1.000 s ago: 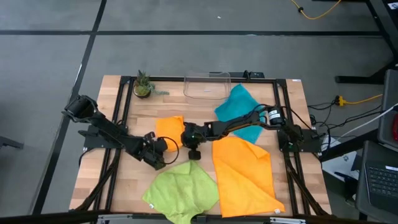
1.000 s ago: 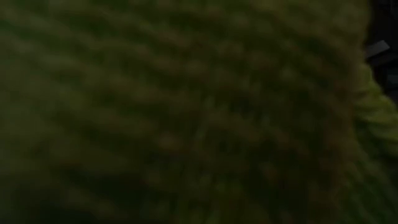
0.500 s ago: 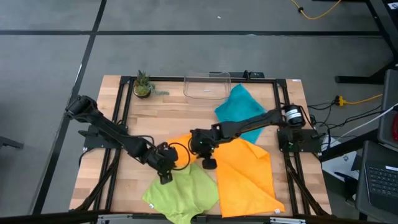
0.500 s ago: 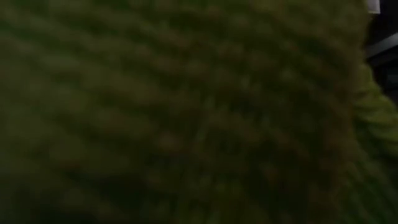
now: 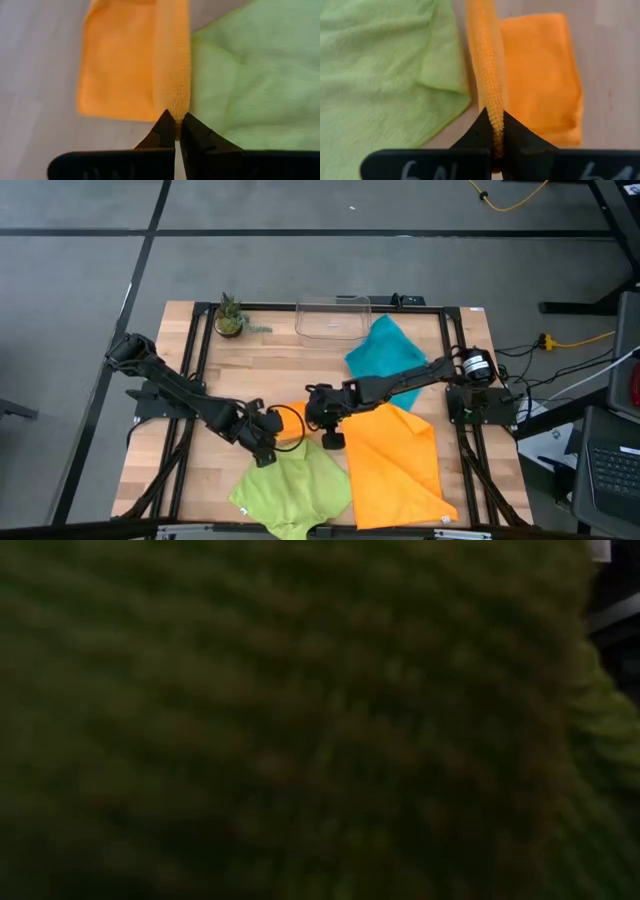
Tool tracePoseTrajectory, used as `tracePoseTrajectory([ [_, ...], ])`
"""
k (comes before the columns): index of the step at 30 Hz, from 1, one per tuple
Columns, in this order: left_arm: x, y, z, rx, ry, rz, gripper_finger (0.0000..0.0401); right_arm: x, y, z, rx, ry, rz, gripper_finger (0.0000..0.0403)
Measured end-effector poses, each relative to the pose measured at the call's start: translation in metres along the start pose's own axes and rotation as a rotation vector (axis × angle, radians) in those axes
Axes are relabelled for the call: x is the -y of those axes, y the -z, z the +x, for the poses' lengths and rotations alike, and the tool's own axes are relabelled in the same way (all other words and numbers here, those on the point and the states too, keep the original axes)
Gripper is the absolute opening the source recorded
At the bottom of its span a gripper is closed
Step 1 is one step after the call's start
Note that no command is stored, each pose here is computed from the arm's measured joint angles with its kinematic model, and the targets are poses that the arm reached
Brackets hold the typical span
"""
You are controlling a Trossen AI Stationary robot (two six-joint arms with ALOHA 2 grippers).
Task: Fold microfiber towels
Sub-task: Fold the orange microfiber cloth
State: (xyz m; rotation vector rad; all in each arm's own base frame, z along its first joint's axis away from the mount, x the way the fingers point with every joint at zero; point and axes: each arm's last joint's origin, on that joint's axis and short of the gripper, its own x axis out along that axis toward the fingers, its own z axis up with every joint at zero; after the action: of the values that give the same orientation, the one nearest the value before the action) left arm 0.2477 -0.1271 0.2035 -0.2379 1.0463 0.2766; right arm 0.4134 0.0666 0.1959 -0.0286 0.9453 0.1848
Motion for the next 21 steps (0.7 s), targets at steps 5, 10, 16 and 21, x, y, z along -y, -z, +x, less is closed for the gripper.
tracePoseTrajectory([
  [5,-0.007,0.001,0.005,0.001,-0.042,-0.017,0.0,0.01,0.001,0.011,0.005,0.021,0.017,0.0009],
  [10,-0.02,0.005,0.016,-0.021,-0.084,-0.031,0.0,0.018,0.006,0.026,-0.012,0.055,0.031,0.0009],
  [16,-0.035,0.014,0.028,-0.05,-0.136,-0.042,0.0,0.029,0.008,0.032,-0.006,0.137,0.046,0.0009],
  [21,-0.042,0.02,0.036,-0.017,-0.167,-0.047,0.0,0.034,0.011,0.04,-0.01,0.145,0.054,0.001],
])
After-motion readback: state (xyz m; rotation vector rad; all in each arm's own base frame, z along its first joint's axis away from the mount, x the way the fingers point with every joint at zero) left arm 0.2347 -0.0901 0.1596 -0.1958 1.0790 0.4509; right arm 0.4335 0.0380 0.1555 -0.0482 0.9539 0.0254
